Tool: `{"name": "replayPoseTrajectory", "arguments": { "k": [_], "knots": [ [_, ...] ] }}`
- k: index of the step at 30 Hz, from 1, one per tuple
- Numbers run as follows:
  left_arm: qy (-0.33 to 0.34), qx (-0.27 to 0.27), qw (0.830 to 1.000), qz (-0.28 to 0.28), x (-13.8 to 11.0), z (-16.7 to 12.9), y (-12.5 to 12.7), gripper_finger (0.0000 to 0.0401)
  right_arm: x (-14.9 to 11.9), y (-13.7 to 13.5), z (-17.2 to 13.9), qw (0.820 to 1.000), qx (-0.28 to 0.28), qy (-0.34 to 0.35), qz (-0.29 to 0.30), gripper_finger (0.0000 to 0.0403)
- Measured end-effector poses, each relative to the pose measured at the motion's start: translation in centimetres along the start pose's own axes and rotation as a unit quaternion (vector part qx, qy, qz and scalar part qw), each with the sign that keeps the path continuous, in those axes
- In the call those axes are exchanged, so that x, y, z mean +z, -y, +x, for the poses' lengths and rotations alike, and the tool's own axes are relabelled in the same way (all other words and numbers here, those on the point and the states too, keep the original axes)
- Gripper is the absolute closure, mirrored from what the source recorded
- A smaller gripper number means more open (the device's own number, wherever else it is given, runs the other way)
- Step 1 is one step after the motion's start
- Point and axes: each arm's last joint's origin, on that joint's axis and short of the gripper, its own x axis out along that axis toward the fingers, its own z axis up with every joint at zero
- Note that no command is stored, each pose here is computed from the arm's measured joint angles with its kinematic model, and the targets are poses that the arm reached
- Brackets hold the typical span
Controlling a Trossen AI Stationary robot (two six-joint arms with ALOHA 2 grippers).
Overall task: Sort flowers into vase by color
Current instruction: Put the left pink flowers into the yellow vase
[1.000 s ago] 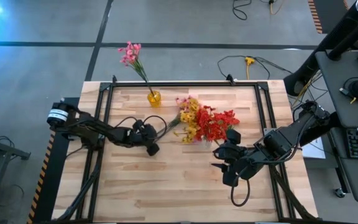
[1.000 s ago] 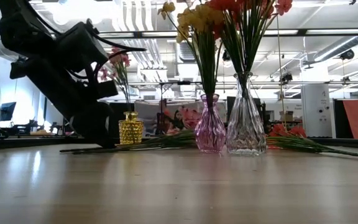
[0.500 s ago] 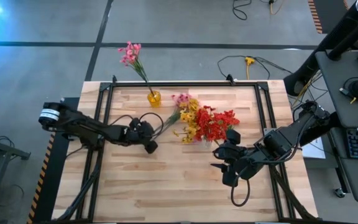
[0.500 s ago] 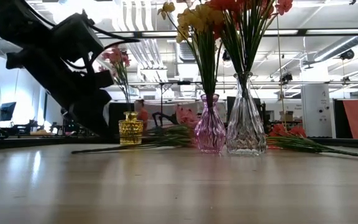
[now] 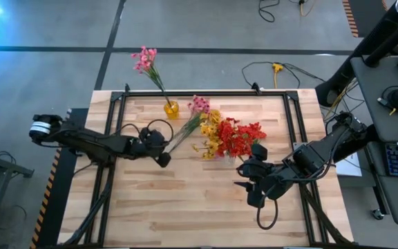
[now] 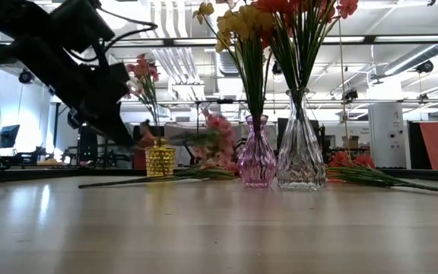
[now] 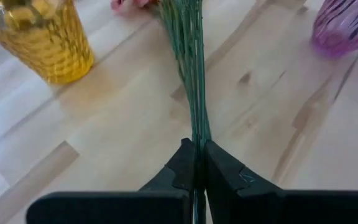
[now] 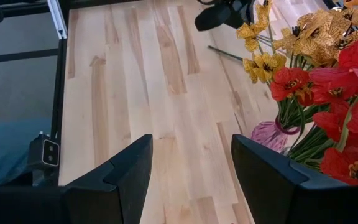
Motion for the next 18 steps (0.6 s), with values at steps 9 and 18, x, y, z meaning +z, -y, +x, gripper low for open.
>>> {"name": "replayPoseTrajectory", "arguments": {
  "k": [9,18],
  "knots": [
    [0.042,-0.007,0.999,-0.022,1.2,-2.3,-1.0,0.0399,0.0,0.0,0.0,1.0,-0.001,0.001,-0.001,0.0193],
    [0.113,-0.038,0.992,-0.031,2.5,-5.2,-1.7,0.0399,0.0,0.0,0.0,1.0,-0.008,0.006,-0.015,0.0193]
  ]
}}
